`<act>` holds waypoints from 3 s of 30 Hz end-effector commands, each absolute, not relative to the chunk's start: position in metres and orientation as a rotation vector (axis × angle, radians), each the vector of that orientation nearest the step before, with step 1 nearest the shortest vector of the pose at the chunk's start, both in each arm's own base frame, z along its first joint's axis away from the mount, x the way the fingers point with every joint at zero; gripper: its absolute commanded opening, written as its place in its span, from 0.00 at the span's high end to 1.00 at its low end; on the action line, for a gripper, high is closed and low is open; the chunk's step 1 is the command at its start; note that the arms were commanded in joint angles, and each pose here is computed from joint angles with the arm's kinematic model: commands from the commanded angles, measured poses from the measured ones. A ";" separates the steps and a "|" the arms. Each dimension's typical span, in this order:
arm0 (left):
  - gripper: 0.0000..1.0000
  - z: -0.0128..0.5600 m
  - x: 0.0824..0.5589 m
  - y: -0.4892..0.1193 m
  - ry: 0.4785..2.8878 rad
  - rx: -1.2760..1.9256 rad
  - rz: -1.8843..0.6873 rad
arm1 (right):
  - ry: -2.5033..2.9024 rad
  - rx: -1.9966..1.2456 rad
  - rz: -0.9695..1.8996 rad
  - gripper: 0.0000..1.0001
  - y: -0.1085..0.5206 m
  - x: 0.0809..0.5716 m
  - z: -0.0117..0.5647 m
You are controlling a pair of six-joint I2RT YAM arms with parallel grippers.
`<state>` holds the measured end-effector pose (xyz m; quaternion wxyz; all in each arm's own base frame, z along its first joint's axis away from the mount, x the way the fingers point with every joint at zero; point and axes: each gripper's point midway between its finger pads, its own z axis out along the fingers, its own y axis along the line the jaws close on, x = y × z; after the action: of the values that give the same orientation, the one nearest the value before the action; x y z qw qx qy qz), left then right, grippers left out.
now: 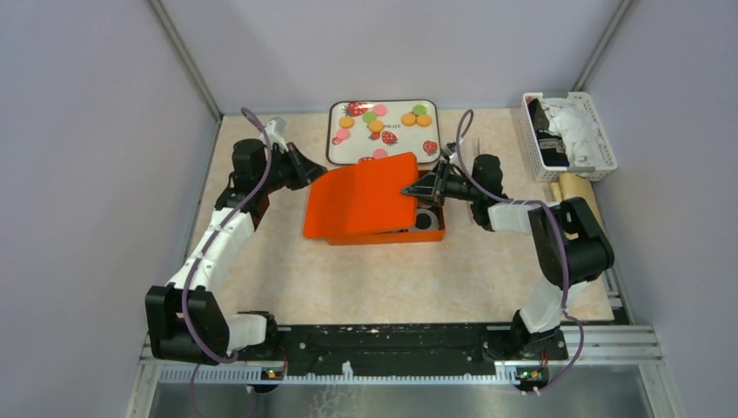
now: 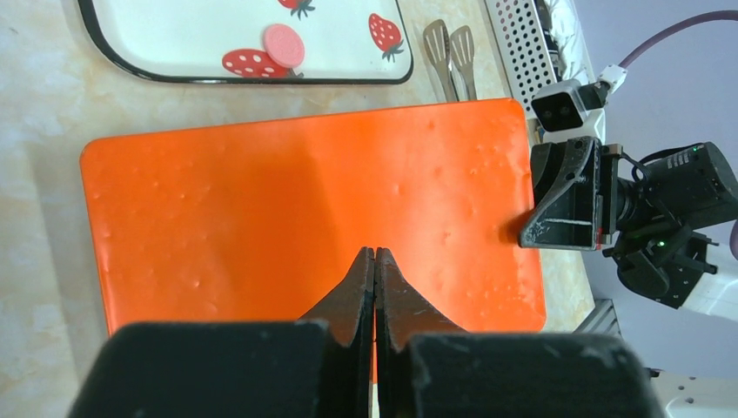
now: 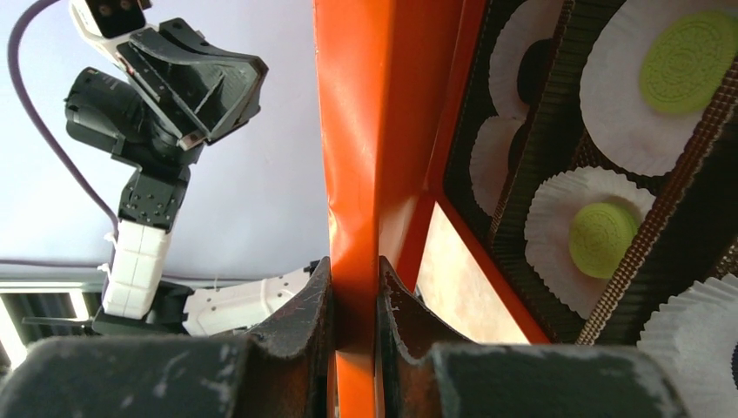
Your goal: Pack the cookies
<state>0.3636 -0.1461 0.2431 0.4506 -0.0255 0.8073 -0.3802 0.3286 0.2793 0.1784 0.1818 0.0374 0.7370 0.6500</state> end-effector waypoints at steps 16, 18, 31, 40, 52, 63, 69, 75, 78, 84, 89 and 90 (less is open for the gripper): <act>1.00 0.233 0.351 -0.185 1.915 0.028 -1.003 | 1.945 0.005 1.879 1.00 0.228 0.325 0.173; 1.00 0.222 0.346 -0.198 1.935 0.055 -1.014 | 1.952 0.019 1.873 1.00 0.224 0.327 0.171; 1.00 0.148 0.303 -0.251 2.091 0.153 -1.092 | 2.056 0.110 1.756 1.00 0.200 0.347 0.144; 1.00 0.123 0.296 -0.267 2.141 0.183 -1.127 | 2.294 0.115 1.328 0.93 0.175 0.369 0.120; 1.00 0.103 0.293 -0.282 2.182 0.198 -1.180 | 2.383 0.198 1.074 0.51 0.152 0.378 0.113; 1.00 0.091 0.292 -0.295 2.208 0.224 -1.211 | 2.331 0.219 0.879 0.45 0.130 0.376 0.146; 1.00 0.127 0.297 -0.304 2.127 0.243 -1.258 | 2.312 0.270 0.664 0.48 0.103 0.377 0.161; 1.00 0.208 0.310 -0.284 2.023 0.174 -1.125 | 2.355 0.276 0.558 0.93 0.090 0.382 0.151; 1.00 0.209 0.314 -0.255 2.108 0.032 -0.955 | 2.373 0.278 0.513 1.00 0.085 0.387 0.145; 1.00 0.164 0.320 -0.178 2.205 -0.310 -0.713 | 2.434 0.245 0.430 1.00 0.084 0.398 0.127; 1.00 0.126 0.324 -0.111 2.221 -0.543 -0.520 | 2.492 0.196 0.347 1.00 0.091 0.406 0.108; 1.00 0.122 0.327 -0.103 2.215 -0.565 -0.475 | 2.504 0.189 0.346 1.00 0.094 0.407 0.103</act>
<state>0.3296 -0.1422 0.1484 0.3988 -0.1630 0.8641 -0.2603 0.3926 0.0879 0.1013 0.2894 0.0973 0.9393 0.1567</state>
